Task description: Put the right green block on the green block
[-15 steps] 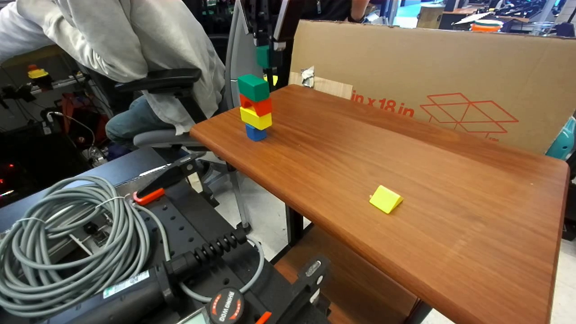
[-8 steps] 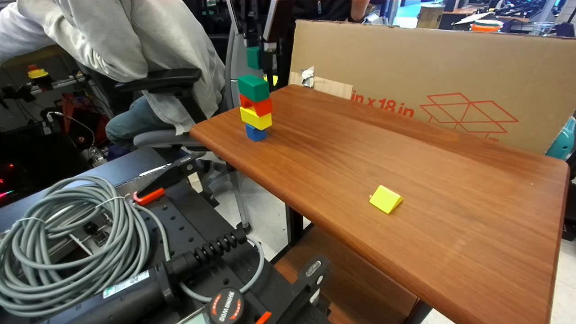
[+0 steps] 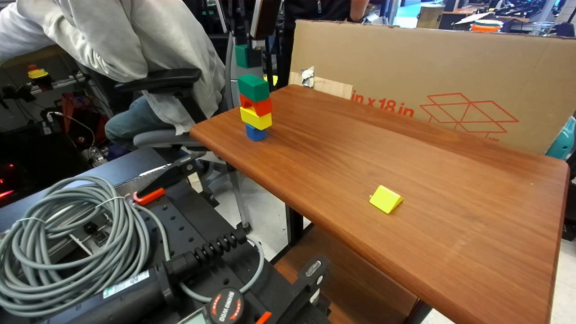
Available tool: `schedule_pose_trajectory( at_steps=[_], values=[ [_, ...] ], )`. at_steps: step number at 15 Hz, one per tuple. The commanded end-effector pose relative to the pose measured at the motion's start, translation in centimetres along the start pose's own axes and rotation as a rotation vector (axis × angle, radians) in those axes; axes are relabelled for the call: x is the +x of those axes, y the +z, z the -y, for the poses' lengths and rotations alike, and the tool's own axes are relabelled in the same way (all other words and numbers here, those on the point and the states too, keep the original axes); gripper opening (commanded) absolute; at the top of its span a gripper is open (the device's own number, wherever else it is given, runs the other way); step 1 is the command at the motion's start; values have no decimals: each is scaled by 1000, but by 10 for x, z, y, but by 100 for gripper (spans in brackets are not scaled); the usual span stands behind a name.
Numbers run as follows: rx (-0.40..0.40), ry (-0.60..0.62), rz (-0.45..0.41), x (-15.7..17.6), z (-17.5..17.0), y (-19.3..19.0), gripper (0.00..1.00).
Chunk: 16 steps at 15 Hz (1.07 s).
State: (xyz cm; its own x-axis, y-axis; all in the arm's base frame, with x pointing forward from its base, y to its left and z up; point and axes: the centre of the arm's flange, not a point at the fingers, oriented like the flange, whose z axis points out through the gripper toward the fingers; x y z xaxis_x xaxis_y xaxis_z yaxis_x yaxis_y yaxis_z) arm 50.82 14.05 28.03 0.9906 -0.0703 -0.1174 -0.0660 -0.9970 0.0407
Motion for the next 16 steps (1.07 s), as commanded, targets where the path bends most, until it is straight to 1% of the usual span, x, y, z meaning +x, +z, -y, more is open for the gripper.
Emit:
schedule_pose_trajectory(
  at_steps=[1, 16],
  values=[
    [-2, 6, -28, -9, 5, -5, 9],
    [-13, -6, -53, 3, 15, 15, 9]
  ],
)
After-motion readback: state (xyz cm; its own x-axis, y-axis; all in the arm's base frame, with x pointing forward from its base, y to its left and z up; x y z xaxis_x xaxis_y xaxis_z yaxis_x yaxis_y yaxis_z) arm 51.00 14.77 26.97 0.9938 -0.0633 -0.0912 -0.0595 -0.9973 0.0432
